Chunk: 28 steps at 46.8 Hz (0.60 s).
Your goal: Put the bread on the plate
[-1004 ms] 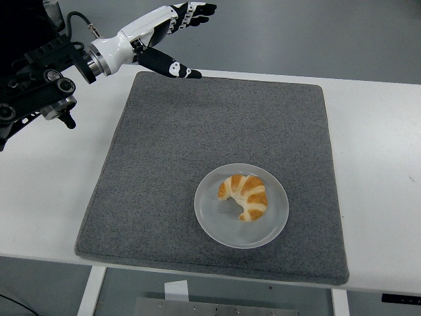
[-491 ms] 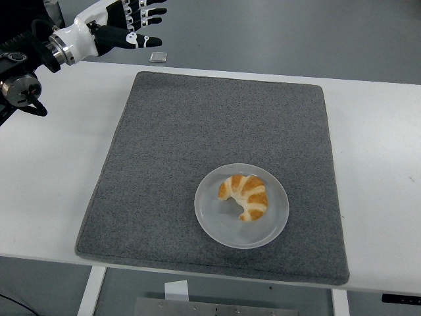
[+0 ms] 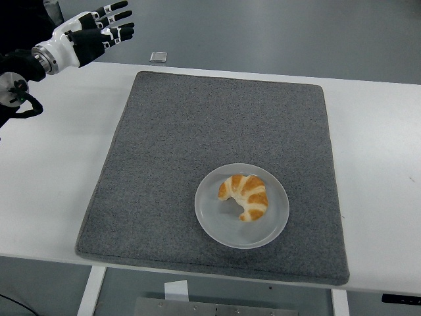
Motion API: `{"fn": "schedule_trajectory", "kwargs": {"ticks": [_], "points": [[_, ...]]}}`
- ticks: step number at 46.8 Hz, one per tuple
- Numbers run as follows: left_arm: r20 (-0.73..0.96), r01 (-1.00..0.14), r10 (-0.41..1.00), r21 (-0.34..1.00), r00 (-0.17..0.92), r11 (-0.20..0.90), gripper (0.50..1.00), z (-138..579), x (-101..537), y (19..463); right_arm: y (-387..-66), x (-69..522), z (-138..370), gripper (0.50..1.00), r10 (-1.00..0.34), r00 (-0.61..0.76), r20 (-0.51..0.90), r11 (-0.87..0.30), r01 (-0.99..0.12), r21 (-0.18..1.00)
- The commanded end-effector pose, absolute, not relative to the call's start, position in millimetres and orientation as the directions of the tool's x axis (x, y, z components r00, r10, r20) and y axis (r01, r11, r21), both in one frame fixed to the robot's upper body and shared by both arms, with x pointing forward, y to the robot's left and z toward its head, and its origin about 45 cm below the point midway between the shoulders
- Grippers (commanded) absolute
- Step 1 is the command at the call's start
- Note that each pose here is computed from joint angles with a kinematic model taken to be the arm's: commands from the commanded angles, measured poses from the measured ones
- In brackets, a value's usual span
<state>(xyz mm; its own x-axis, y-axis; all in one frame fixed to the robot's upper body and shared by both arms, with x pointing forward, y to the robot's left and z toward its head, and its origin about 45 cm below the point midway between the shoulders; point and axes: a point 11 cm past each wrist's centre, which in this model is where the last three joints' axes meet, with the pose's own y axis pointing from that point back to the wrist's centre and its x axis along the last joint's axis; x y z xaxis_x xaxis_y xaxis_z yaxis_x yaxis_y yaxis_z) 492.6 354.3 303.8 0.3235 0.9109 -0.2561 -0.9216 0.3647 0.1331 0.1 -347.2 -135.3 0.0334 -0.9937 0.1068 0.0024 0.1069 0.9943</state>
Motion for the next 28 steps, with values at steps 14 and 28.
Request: {"fn": "schedule_trajectory", "kwargs": {"ticks": [14, 28], "points": [[-0.349, -0.921, 0.893, 0.16, 0.284, 0.355, 1.0, 297.3, 494.5, 356.4, -346.9, -0.8, -135.4, 0.952, -0.994, 0.024, 0.109, 0.109, 0.001, 0.994], [-0.376, -0.914, 0.876, 0.146, 0.303, 0.379, 1.0, 295.9, 497.6, 340.9, -346.9, -1.5, -135.5, 0.954, -0.994, 0.021, 0.111, 0.111, 0.001, 0.994]]}}
